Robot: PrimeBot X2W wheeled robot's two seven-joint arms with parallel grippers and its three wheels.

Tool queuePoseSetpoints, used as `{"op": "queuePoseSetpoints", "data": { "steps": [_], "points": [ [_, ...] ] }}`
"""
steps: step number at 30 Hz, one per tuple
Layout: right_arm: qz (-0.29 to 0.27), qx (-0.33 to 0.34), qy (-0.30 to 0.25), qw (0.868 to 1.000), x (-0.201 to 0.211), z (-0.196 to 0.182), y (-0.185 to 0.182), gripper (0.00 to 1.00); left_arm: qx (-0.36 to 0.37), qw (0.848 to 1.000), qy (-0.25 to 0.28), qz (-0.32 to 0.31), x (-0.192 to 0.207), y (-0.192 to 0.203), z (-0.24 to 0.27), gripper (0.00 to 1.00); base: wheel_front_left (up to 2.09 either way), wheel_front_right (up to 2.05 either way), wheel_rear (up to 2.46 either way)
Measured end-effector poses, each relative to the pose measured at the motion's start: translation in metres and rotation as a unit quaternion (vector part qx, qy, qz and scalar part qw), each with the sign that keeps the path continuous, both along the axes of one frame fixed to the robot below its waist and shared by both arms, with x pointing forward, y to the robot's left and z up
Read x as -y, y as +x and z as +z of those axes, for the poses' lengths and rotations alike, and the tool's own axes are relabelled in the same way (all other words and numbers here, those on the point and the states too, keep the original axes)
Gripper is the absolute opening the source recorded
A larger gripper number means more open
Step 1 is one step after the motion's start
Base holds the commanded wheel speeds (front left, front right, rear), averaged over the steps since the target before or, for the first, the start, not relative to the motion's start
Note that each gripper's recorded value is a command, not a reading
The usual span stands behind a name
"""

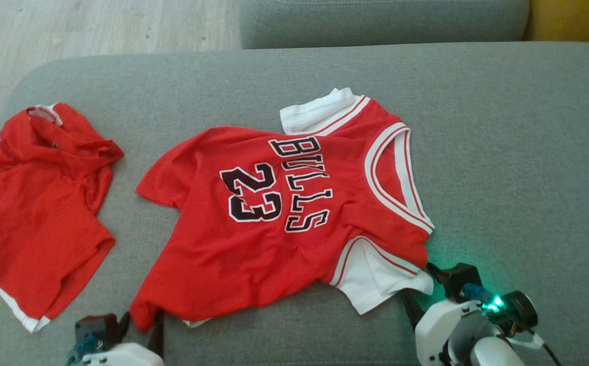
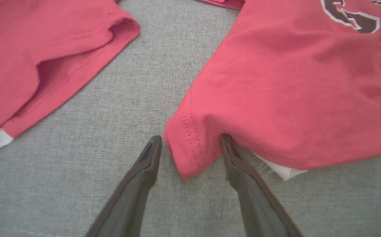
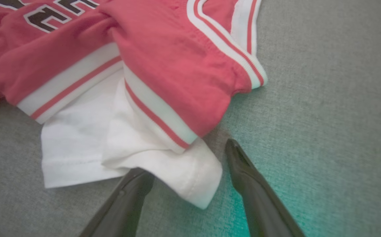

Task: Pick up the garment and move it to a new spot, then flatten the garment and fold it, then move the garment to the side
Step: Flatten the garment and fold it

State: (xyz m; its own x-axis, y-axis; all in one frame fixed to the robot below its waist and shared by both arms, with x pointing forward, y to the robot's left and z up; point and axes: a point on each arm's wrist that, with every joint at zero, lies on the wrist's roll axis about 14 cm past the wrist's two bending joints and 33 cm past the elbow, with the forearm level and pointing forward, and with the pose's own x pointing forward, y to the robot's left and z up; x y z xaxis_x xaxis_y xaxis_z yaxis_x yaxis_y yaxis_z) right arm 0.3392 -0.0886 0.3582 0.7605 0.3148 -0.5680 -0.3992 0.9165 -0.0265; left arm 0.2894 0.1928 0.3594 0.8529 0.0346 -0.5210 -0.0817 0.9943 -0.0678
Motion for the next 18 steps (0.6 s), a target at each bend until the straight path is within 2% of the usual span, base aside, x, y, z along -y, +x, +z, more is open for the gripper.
{"op": "queuePoseSetpoints", "data": {
  "steps": [1,3,4,5,6,7,8,14,16,17,18],
  "points": [
    [0.0,0.0,0.0,1.0,0.0,0.0,0.001,1.0,-0.003,1.0,0.0,-0.001,0.0,0.0,-0.001,0.48,0.0,0.0,0.0],
    [0.002,0.002,-0.001,1.0,-0.001,0.001,0.002,0.92,-0.009,1.0,-0.006,-0.004,0.002,-0.001,-0.005,0.29,0.0,0.0,0.0],
    [0.002,0.002,-0.001,1.0,-0.001,0.001,0.002,0.92,-0.01,1.0,-0.008,-0.004,0.003,-0.001,-0.005,0.29,0.0,0.0,0.0],
    [0.001,0.002,0.0,1.0,-0.001,0.001,0.002,0.83,-0.01,1.0,-0.008,-0.005,0.003,0.0,-0.006,0.14,0.0,0.0,0.0],
    [0.0,0.001,0.003,1.0,-0.001,0.001,0.002,0.61,-0.01,1.0,-0.009,-0.008,0.005,0.001,-0.005,0.0,0.0,0.0,0.0],
    [-0.002,-0.001,0.008,1.0,-0.002,0.001,0.001,0.1,-0.008,1.0,-0.011,-0.01,0.006,0.002,-0.005,0.0,0.0,0.0,0.0],
    [-0.002,-0.003,0.014,1.0,-0.004,0.001,0.0,0.0,-0.008,1.0,-0.011,-0.011,0.006,0.001,-0.005,0.0,0.0,0.0,0.0],
    [-0.022,0.004,0.052,0.998,-0.006,0.01,0.003,0.0,-0.005,0.999,-0.036,-0.011,0.012,0.001,-0.001,0.0,0.0,0.0,0.0],
    [-0.046,0.02,0.093,0.994,-0.005,0.025,0.009,0.0,0.006,0.998,-0.063,-0.006,0.017,0.004,0.007,0.0,0.0,0.0,0.0],
    [-0.074,0.044,0.147,0.985,-0.002,0.046,0.014,0.0,0.031,0.994,-0.108,0.003,0.023,0.011,0.025,0.0,0.0,0.0,0.0],
    [-0.087,0.057,0.175,0.979,-0.001,0.059,0.015,0.0,0.043,0.991,-0.131,0.003,0.027,0.013,0.034,0.0,0.0,0.0,0.0]
  ]
}}
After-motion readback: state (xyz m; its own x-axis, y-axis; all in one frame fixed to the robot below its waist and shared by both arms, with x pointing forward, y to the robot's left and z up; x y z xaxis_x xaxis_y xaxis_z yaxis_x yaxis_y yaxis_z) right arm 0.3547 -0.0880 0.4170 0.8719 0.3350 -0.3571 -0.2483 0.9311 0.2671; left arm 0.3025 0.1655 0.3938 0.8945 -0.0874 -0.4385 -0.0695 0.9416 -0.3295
